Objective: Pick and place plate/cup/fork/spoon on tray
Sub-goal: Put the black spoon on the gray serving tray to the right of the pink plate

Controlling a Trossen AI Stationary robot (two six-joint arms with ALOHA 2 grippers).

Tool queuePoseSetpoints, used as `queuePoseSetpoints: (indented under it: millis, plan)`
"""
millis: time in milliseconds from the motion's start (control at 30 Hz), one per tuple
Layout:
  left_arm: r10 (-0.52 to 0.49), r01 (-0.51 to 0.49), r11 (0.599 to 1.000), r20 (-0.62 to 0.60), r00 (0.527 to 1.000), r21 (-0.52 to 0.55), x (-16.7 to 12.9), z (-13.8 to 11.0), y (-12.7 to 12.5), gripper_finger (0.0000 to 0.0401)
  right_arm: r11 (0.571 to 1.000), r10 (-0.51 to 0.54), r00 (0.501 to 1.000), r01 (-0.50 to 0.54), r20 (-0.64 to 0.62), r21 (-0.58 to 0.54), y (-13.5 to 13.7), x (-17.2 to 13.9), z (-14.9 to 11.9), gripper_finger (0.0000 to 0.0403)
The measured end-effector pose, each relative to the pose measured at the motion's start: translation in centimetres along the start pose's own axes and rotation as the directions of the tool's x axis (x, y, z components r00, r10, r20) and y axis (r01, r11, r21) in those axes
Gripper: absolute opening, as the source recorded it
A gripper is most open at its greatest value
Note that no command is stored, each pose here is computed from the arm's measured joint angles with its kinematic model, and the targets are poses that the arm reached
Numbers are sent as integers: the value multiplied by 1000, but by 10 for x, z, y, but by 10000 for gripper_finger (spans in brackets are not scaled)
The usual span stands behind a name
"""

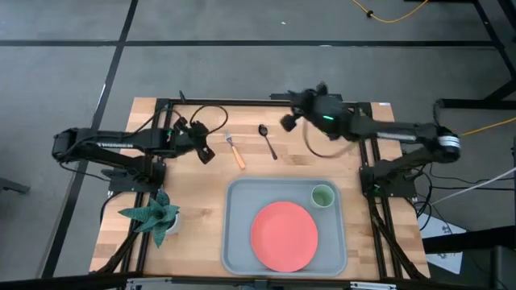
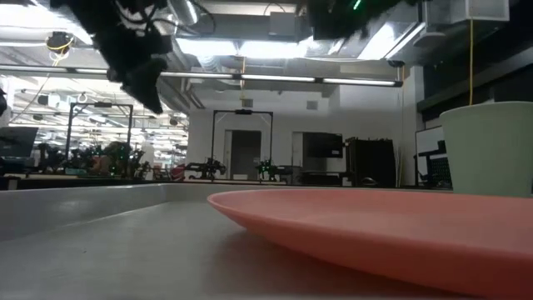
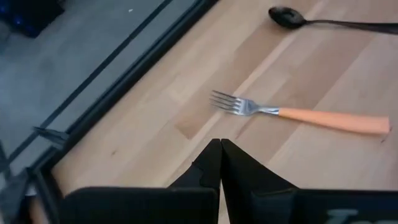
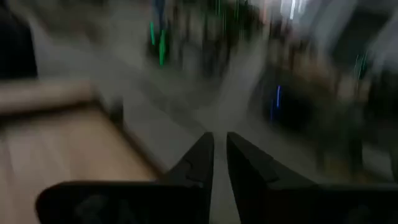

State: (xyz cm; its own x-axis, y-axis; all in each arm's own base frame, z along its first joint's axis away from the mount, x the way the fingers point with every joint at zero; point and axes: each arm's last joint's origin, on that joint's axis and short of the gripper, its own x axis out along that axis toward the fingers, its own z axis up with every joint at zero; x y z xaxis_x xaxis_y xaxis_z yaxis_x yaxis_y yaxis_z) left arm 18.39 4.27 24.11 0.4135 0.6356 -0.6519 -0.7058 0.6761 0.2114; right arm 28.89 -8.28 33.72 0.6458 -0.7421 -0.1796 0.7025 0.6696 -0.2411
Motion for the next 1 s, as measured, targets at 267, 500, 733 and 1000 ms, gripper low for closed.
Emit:
queuePoseSetpoints:
  millis: [267, 500, 733, 1000]
  plan:
    - [-56, 52, 997, -75, 996, -50, 18, -32, -3, 0, 938, 319, 825, -204, -466, 280, 35, 67, -51, 51]
    - [-128, 120, 990, -117, 985, -80, 19, -41, -8, 0, 886, 432, 712, -220, -554, 407, 63, 100, -82, 51]
    - [-168, 165, 983, 26, 985, 86, 4, -38, -19, 0, 893, 420, 682, -192, -599, 407, 73, 112, -100, 51]
    - [-328, 336, 942, 236, 915, 6, 6, -86, -17, 0, 869, 426, 713, -152, -557, 470, 71, 114, -94, 51]
